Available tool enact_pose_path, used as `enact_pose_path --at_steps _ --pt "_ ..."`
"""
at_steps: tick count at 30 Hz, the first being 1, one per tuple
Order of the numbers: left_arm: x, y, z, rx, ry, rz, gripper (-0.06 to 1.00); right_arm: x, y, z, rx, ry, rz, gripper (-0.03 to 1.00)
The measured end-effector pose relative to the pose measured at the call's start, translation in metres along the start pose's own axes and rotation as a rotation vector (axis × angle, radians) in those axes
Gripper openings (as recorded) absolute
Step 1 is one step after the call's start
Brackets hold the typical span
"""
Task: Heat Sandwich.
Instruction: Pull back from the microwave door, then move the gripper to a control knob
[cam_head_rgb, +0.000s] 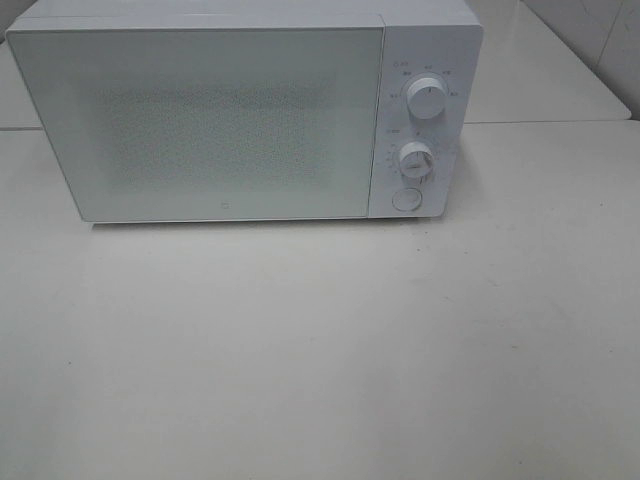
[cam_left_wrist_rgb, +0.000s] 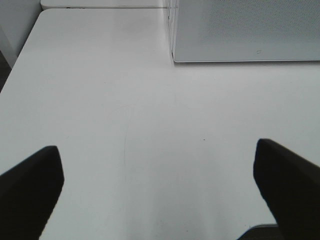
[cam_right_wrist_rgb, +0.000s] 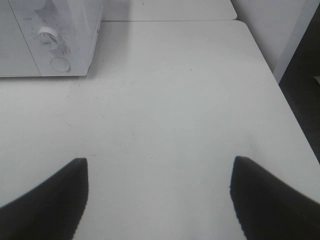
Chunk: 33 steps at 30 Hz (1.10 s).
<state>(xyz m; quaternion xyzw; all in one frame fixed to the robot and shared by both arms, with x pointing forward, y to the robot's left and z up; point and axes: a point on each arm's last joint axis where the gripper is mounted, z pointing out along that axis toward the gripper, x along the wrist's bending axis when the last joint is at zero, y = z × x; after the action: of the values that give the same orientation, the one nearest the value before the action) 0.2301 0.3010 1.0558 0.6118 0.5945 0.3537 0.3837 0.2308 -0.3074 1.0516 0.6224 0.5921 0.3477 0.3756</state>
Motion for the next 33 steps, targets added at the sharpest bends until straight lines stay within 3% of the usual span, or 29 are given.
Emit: enact_pose_path --at_steps 6,14,33 --pt "0.0 0.0 0.0 0.0 0.0 0.0 0.98 0.001 0.017 -0.004 -0.055 0.005 0.0 0.76" --pt "0.0 0.0 0.0 0.0 0.0 0.0 0.98 0.005 0.048 0.021 -0.095 0.018 -0.014 0.76" --pt "0.0 0.0 0.0 0.0 0.0 0.0 0.98 0.017 0.086 0.104 -0.009 0.042 -0.045 0.76"
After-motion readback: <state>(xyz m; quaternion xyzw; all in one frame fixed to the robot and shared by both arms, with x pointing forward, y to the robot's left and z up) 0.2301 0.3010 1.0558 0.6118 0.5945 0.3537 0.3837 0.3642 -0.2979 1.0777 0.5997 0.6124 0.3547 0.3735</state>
